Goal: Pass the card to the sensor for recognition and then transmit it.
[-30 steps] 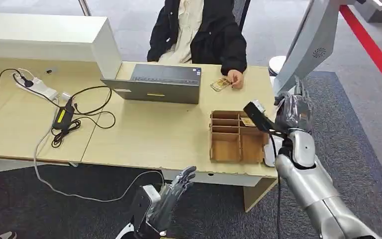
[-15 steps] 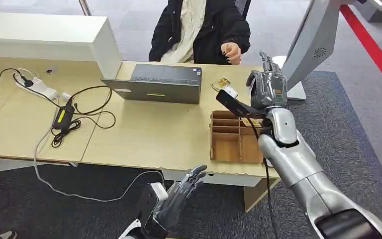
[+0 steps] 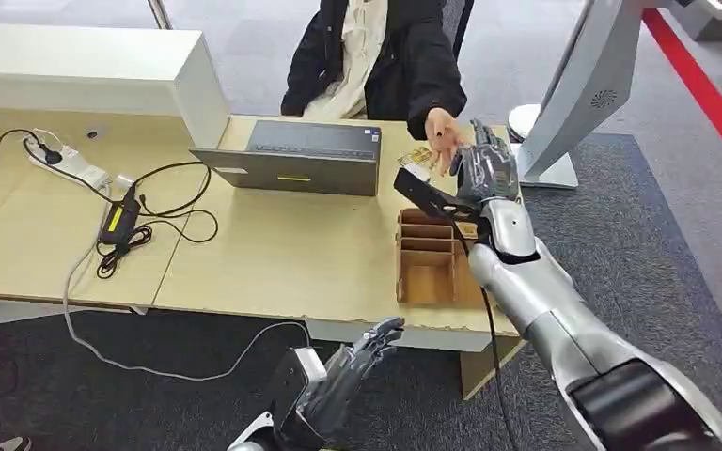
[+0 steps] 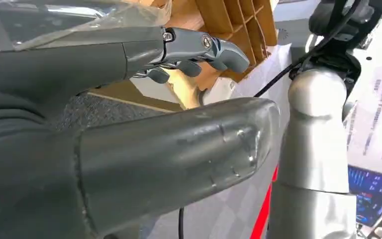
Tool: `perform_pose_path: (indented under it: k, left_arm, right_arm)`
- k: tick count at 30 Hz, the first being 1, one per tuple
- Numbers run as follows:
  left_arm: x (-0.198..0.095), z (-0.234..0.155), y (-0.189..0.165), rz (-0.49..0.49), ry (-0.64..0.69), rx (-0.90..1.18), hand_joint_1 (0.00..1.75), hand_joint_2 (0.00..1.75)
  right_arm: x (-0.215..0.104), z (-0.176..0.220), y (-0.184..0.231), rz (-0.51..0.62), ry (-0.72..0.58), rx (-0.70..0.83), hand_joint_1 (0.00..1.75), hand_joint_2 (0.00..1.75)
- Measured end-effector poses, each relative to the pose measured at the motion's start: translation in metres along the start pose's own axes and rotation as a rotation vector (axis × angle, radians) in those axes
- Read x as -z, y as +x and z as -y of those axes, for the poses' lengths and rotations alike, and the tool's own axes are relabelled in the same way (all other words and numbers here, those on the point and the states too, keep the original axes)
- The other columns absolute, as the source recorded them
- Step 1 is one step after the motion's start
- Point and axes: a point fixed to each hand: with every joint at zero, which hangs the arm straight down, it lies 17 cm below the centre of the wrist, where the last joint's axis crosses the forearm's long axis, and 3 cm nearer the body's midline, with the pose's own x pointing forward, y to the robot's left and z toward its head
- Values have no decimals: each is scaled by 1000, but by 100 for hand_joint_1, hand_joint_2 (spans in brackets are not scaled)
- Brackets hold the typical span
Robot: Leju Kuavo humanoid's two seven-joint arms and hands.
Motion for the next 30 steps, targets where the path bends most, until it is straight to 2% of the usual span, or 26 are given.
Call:
perform_pose_path:
  k: [14,15,16,17,18,30]
  left_arm:
    - [3,0,-3,4,-22,-5,0,0]
    - [3,1,-3,6,-24,-6,0,0]
    - [4,2,-3,9,-29,-7,0,0]
    - [4,2,-3,10,-31,-8,0,0]
    - [4,3,-3,12,-33,-9,0,0]
    - [5,7,-5,24,-45,-13,0,0]
  right_arm:
    - [6,-8,-31,-103,38,-75,175,175]
    - [6,-8,-32,-106,37,-78,154,175]
    - [6,-8,-34,-109,34,-79,113,175]
    - [6,-8,-36,-112,30,-81,17,175]
    - [6,-7,-37,-114,28,-81,0,175]
    - [3,-12,-48,-125,31,-95,0,175]
